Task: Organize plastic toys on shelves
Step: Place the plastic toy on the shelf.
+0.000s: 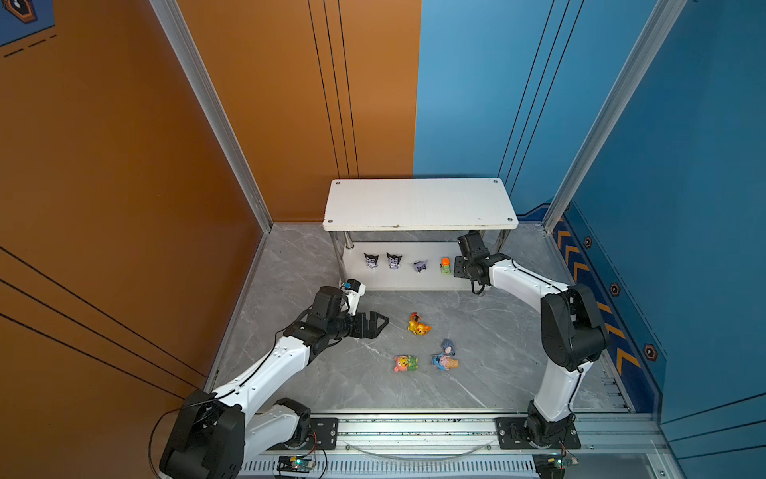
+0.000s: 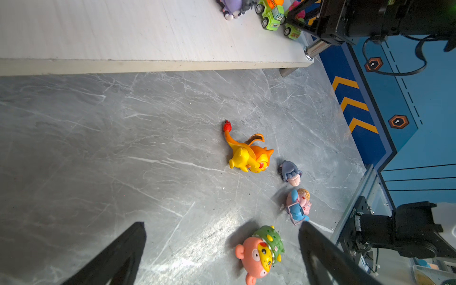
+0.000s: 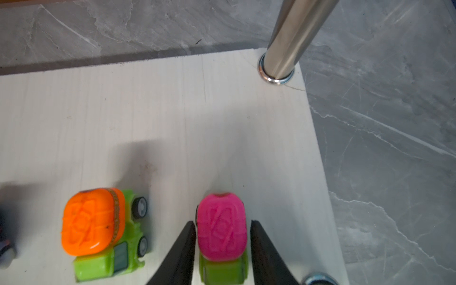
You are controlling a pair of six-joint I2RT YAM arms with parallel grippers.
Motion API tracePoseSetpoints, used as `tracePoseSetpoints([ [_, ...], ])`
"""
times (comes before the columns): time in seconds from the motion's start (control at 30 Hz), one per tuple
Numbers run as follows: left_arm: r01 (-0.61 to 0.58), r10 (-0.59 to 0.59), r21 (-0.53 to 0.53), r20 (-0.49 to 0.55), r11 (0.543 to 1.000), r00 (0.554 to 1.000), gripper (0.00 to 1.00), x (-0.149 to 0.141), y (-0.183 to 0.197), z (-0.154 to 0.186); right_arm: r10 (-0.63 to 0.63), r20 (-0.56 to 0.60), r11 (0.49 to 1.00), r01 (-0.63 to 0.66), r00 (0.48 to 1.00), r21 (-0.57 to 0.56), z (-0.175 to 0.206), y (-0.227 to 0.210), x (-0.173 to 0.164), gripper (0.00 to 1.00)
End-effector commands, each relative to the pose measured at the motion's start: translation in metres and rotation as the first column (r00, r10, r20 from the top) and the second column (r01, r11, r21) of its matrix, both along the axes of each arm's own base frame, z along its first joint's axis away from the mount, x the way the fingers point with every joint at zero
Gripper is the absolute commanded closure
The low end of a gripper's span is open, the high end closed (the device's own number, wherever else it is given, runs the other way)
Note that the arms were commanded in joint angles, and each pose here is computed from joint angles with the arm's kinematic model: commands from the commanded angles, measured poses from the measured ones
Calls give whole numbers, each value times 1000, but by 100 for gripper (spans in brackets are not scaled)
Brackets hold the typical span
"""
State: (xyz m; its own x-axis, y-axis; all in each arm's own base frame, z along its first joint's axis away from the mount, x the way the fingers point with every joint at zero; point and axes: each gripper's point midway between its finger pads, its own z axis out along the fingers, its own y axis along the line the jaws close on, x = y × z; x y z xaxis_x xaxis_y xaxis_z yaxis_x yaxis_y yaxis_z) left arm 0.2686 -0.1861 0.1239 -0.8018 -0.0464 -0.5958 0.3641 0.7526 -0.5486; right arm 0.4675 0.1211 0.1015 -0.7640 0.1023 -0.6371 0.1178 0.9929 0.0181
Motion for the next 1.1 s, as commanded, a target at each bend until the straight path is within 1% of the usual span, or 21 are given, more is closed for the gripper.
tracePoseSetpoints([
  [0.0,7,-7,-14,-9,1000,1000,2,-2,0,-2,-21,4,1000,21,1000,-3,4,-5,7,58],
  [0.17,7,-7,-15,-9,1000,1000,2,-2,0,-2,-15,16,1000,15,1000,15,10,-2,3,52],
  [0.3,8,-8,-17,-6,1000,1000,2,-2,0,-1,-8,43,999,6,999,32,20,3,-8,45],
  [0.4,9,-9,-17,-7,1000,1000,2,-2,0,-1,4,55,999,-6,998,39,26,9,-18,42],
  [0.77,9,-9,-16,-9,1000,1000,2,-1,0,-1,40,93,998,-45,995,54,49,22,-52,40],
  [0.93,10,-10,-16,-10,1000,1000,2,-3,0,-1,132,76,990,-135,988,35,51,37,-85,40],
  [1.03,5,-5,-10,-7,1000,1000,2,-3,2,0,246,73,968,-248,966,20,49,52,-113,39],
  [1.07,3,-3,-8,-8,1000,1000,2,-3,2,0,305,71,951,-307,950,28,48,61,-124,39],
])
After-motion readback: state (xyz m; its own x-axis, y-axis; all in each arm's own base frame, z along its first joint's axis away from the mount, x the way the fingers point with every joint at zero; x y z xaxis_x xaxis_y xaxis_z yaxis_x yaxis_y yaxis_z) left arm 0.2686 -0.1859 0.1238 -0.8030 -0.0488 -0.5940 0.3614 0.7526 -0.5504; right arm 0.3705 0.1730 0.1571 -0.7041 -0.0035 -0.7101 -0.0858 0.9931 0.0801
